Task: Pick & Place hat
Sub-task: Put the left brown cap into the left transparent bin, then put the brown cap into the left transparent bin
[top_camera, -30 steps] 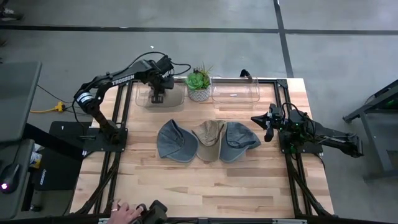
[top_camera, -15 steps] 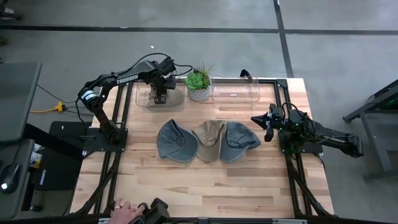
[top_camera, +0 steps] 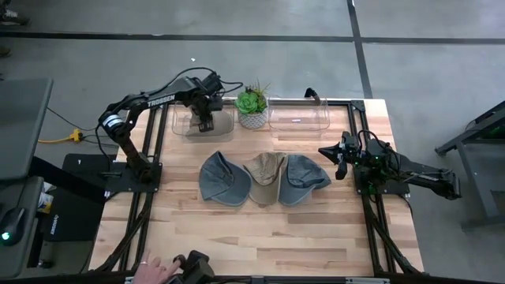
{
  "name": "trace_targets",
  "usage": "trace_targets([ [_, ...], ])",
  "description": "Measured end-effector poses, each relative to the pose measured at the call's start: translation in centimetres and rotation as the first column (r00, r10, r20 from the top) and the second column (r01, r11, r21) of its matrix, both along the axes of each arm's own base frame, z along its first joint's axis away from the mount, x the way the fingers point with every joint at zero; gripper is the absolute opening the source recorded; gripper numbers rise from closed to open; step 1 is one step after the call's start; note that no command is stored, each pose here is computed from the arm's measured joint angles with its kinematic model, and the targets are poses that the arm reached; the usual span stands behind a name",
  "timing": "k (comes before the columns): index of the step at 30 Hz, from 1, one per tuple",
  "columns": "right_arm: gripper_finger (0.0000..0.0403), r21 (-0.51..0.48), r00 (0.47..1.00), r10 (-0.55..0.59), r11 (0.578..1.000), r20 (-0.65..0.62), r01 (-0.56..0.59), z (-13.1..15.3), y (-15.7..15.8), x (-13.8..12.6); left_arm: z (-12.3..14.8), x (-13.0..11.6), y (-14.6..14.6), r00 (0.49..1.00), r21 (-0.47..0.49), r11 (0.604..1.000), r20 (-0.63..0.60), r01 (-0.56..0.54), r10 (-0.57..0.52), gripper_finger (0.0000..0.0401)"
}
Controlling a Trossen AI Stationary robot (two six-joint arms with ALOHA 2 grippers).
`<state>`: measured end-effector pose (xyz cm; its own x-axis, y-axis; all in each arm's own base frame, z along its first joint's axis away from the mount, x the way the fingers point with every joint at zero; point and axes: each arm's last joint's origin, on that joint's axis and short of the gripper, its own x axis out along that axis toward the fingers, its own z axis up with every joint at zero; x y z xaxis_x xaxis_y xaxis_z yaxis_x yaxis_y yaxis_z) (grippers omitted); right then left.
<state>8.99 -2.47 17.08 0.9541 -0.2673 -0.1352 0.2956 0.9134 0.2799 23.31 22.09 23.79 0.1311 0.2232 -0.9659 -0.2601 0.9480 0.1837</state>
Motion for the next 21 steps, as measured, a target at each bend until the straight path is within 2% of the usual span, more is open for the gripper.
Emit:
trace_targets([
  [5,0.0005,0.000,1.000,0.000,1.000,0.000,0.000,0.0,0.0,0.0,1.5,0.1,0.2,1.000,0.020,0.999,-0.005,-0.025,0.025,0.0209],
  [9,0.0005,0.000,1.000,0.000,1.000,0.000,0.000,0.0,0.0,0.0,3.3,0.1,0.3,0.999,0.030,0.999,-0.014,-0.032,0.032,0.0234],
  [13,0.0005,0.000,1.000,0.000,1.000,0.000,0.000,0.0,0.0,0.0,5.0,0.0,0.2,0.997,0.018,0.997,-0.010,-0.072,0.072,0.0238],
  [18,0.0005,0.000,1.000,0.000,1.000,0.000,0.000,0.0,0.0,0.0,7.1,-0.1,0.0,0.969,-0.017,0.970,0.037,-0.243,0.243,0.0237],
  [21,0.0004,0.000,1.000,0.000,1.000,0.000,0.000,0.0,0.0,0.0,8.2,0.2,-0.6,0.951,-0.064,0.952,0.069,-0.298,0.302,0.0224],
])
